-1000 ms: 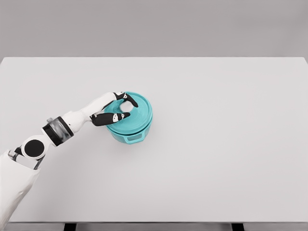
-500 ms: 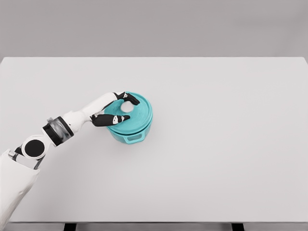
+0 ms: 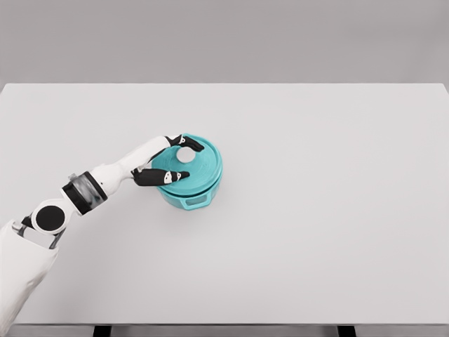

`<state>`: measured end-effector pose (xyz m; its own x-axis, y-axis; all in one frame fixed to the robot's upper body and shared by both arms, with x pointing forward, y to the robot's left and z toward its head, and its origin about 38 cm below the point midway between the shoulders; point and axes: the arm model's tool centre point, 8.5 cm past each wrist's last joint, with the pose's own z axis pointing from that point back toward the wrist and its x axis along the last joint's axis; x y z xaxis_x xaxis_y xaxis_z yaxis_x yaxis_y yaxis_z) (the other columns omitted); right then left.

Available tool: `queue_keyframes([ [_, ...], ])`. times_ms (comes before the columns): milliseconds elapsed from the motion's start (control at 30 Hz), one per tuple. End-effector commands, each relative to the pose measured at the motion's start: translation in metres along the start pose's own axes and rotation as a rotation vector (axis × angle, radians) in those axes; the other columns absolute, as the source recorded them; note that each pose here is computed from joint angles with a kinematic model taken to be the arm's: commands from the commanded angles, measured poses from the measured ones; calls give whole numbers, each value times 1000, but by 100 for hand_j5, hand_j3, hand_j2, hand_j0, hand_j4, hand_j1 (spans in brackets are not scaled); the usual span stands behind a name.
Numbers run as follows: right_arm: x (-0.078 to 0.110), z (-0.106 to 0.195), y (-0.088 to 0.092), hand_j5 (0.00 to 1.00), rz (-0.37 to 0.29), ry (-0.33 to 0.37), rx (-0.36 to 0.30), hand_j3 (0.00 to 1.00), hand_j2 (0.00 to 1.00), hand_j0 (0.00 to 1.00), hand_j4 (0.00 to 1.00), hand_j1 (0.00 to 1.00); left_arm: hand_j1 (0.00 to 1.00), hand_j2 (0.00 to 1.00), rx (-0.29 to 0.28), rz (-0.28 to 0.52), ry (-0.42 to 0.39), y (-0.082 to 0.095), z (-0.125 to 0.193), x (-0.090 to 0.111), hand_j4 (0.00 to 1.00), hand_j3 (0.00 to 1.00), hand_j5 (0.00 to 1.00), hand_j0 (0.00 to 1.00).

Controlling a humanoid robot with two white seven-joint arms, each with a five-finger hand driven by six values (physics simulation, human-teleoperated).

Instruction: Cover the pot with left arm

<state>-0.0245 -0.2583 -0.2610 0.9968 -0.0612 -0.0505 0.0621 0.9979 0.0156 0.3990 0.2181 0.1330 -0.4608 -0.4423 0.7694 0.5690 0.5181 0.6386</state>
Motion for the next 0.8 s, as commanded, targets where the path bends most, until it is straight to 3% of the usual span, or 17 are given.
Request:
queue_keyframes([
  [0,0,0,0,100,0,1,0,100,100,100,100,100,76,76,-8,-10,5,-1,0,-1,76,76,76,76],
  [333,0,0,0,100,0,-1,0,100,100,100,100,100,82,82,-5,-15,8,-1,1,-1,82,82,82,82],
  [500,0,0,0,100,0,-1,0,100,100,100,100,100,90,90,-8,-16,13,-3,1,-2,90,90,90,90],
  [767,0,0,0,100,0,-1,0,100,100,100,100,100,92,92,-11,-13,9,-7,-2,-2,92,92,92,92],
])
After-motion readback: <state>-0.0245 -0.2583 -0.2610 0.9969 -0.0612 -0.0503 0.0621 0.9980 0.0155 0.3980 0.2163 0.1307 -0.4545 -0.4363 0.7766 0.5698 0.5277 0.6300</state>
